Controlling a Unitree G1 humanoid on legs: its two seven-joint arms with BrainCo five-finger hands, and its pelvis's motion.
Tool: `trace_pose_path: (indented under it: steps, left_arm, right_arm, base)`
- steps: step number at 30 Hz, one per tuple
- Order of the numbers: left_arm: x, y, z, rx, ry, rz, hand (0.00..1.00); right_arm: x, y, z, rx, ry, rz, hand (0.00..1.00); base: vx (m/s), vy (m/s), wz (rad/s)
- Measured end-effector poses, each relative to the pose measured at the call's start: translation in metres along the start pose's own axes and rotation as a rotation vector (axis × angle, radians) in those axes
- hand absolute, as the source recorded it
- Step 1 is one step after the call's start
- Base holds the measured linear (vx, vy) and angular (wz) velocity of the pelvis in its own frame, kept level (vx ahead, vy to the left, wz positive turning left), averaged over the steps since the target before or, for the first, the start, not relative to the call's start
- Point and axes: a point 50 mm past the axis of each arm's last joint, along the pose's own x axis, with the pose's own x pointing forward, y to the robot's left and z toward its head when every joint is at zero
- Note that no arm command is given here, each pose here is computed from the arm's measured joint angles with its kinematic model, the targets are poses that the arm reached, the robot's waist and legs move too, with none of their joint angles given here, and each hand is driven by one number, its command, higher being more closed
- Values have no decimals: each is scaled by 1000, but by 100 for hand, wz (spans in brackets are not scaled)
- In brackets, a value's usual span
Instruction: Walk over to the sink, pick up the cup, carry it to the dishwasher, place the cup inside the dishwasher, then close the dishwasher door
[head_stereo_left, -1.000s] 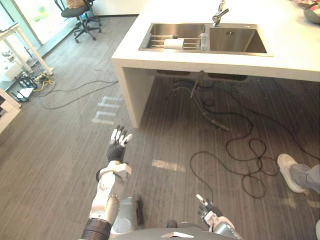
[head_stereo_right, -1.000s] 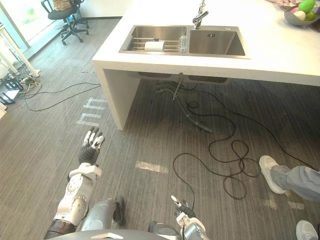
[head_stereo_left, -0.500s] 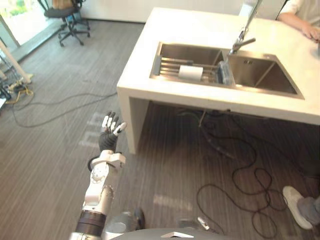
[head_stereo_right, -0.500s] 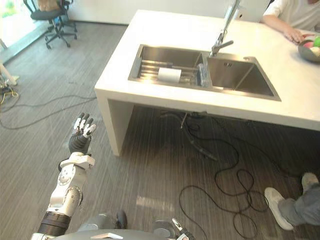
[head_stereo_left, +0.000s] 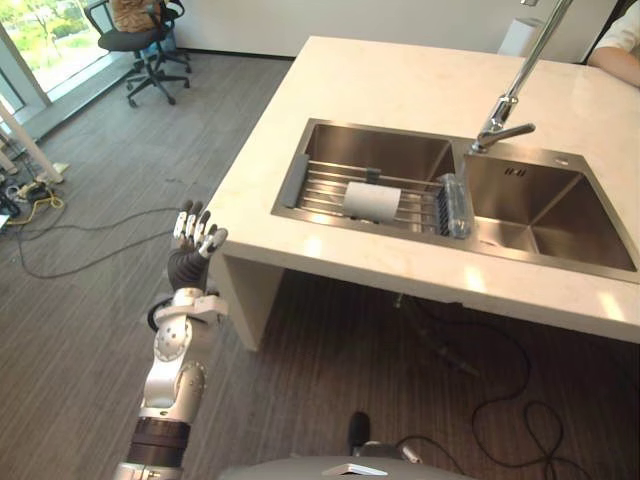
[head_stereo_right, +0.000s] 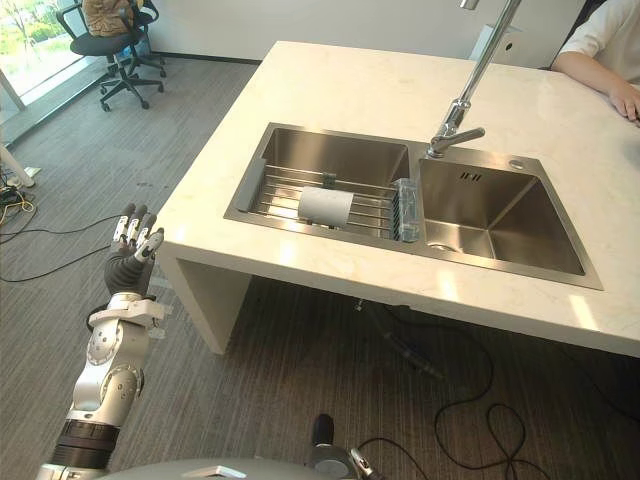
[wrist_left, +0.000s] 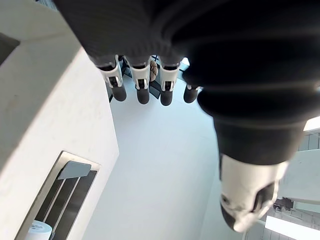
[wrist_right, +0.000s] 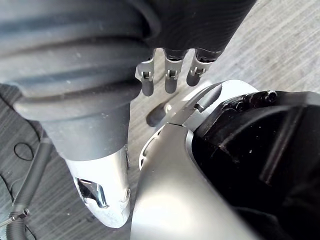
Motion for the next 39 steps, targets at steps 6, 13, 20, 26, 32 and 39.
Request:
trace_pose_path:
  steps: [6,13,20,26,32,39]
  left_arm:
    - [-1,-4,-3,-3,12,-15,0]
    - [-3,-31,-19,-52,98,-98,0]
    - [-1,-50,-10,-121,45,-127,0]
    - [-2,-41,16,-81,-73,-133,0]
    - [-9,-35,73,9,-341,-116,0]
    - [-7,-39,78,12,-354,-142,0]
  right_arm:
    - [0,-1,1,-1,-8,-1,0]
    - [-1,3,7,80,-106,41,0]
    - [-3,12,22,148,-210,134,0]
    - [-3,37,48,114,-293,218,0]
    - [1,48,51,-1,-271,182,0]
    - [3,44,15,124,-189,169,0]
  base:
    - [0,0,0]
    - [-13,-7,-4]
    - [99,-132,-23]
    - [231,-154,-47]
    - [292,6,-50]
    - [172,139,11]
